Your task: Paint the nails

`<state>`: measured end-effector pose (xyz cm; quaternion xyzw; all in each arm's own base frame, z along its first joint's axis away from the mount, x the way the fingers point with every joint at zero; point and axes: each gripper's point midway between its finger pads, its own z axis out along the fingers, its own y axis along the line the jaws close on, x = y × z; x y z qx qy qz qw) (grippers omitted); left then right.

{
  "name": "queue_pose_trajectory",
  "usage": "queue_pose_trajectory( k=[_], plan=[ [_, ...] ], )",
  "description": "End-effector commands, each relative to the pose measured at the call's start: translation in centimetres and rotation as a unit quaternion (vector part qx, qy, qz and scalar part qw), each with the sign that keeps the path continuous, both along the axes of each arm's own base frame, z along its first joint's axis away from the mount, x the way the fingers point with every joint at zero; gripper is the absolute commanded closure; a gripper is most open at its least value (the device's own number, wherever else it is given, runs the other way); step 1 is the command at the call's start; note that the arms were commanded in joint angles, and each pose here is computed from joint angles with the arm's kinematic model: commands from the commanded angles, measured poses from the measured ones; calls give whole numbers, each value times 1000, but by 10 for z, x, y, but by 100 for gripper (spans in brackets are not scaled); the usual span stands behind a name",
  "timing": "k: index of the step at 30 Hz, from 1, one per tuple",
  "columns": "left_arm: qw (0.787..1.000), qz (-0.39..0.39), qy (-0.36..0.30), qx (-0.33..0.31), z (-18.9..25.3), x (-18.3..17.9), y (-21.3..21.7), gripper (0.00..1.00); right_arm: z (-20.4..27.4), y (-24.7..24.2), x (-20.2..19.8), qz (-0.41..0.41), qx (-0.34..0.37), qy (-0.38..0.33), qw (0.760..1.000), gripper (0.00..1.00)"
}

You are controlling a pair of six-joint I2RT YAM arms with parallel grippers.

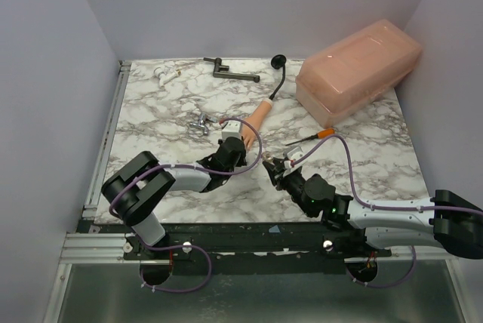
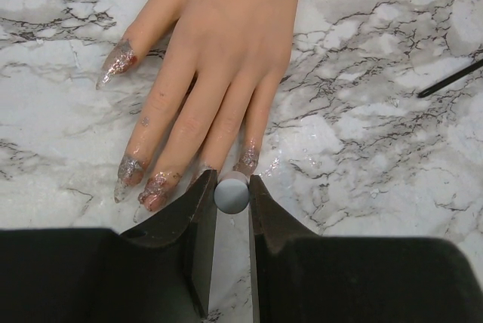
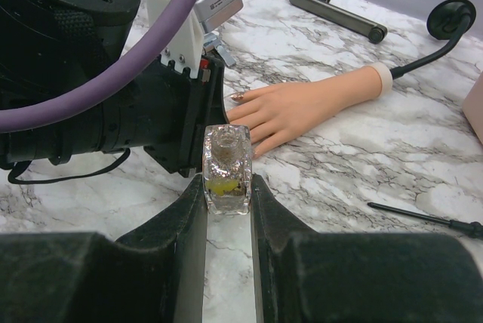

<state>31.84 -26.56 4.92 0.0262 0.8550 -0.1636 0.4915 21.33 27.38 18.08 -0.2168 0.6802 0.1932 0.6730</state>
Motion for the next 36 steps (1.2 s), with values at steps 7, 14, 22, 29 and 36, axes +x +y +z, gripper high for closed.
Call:
queue_pose_trajectory(
  k=[7, 14, 22, 29, 36],
  plan=[
    [1000, 4, 0, -6, 4, -8, 6, 100, 4, -3, 3, -13, 12, 1, 1000, 99],
    [1000, 1, -7, -11, 7, -8, 6, 100, 4, -3, 3, -13, 12, 1, 1000, 99],
    [999, -7, -40, -18, 20, -6, 5, 100, 4, -3, 3, -13, 11, 1, 1000, 99],
    [997, -19, -67, -19, 30, -5, -2, 100, 4, -3, 3, -13, 11, 1, 1000, 99],
    [997, -32, -70, -7, 29, -1, -12, 100, 4, -3, 3, -13, 11, 1, 1000, 99]
  ],
)
